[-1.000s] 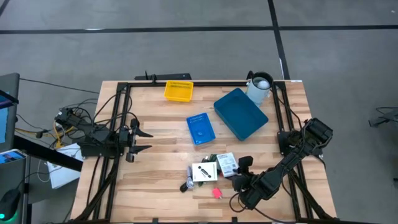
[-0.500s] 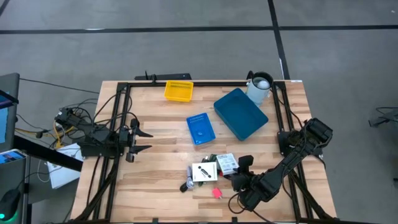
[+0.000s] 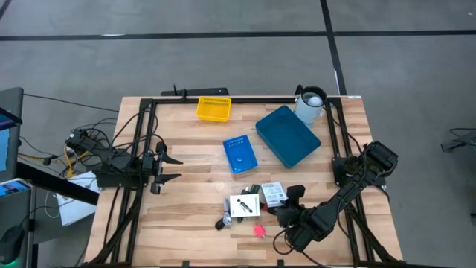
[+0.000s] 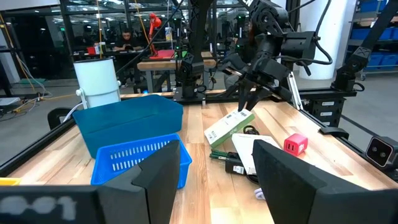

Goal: Pick and place items into bin
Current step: Put the white card reader box into the yellow bin

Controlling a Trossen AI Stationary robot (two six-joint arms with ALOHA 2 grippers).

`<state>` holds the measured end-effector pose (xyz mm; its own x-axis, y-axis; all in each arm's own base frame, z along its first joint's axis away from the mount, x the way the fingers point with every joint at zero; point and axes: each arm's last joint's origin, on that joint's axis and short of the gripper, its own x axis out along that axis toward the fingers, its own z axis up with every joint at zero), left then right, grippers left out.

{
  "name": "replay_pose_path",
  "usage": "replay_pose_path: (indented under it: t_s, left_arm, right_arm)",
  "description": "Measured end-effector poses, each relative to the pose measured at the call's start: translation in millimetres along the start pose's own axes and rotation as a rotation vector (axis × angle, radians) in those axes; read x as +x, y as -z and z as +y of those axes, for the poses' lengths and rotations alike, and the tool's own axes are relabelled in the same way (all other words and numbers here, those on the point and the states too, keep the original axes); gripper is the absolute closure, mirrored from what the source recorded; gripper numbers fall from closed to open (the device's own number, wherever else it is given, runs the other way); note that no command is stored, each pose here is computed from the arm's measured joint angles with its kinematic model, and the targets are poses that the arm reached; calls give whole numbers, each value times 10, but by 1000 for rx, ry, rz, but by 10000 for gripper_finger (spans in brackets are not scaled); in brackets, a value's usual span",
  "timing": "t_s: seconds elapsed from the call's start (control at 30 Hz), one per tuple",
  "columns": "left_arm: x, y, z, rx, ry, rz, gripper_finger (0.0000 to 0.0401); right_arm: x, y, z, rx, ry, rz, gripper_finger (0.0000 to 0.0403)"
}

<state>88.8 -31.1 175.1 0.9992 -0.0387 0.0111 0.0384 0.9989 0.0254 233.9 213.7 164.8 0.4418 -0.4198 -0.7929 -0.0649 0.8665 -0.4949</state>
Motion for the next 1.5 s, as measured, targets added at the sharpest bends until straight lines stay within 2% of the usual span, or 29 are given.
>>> replay_pose_path:
  t_s: [1.13, 1.3, 1.37, 1.5]
  left_arm:
    - [0, 0, 0, 3, 0, 0, 209]
    - [1, -5, 1, 134, -5, -6, 209]
    - [1, -5, 1, 149, -6, -7, 209]
    - [1, -5, 0, 62, -2, -7, 209]
  right_arm:
    - [-6, 13, -5, 14, 7, 9, 349]
    - [-48, -41, -13, 25, -2, 1, 349]
    - [-75, -65, -21, 26, -2, 0, 349]
    - [-119, -130, -36, 42, -10, -13, 349]
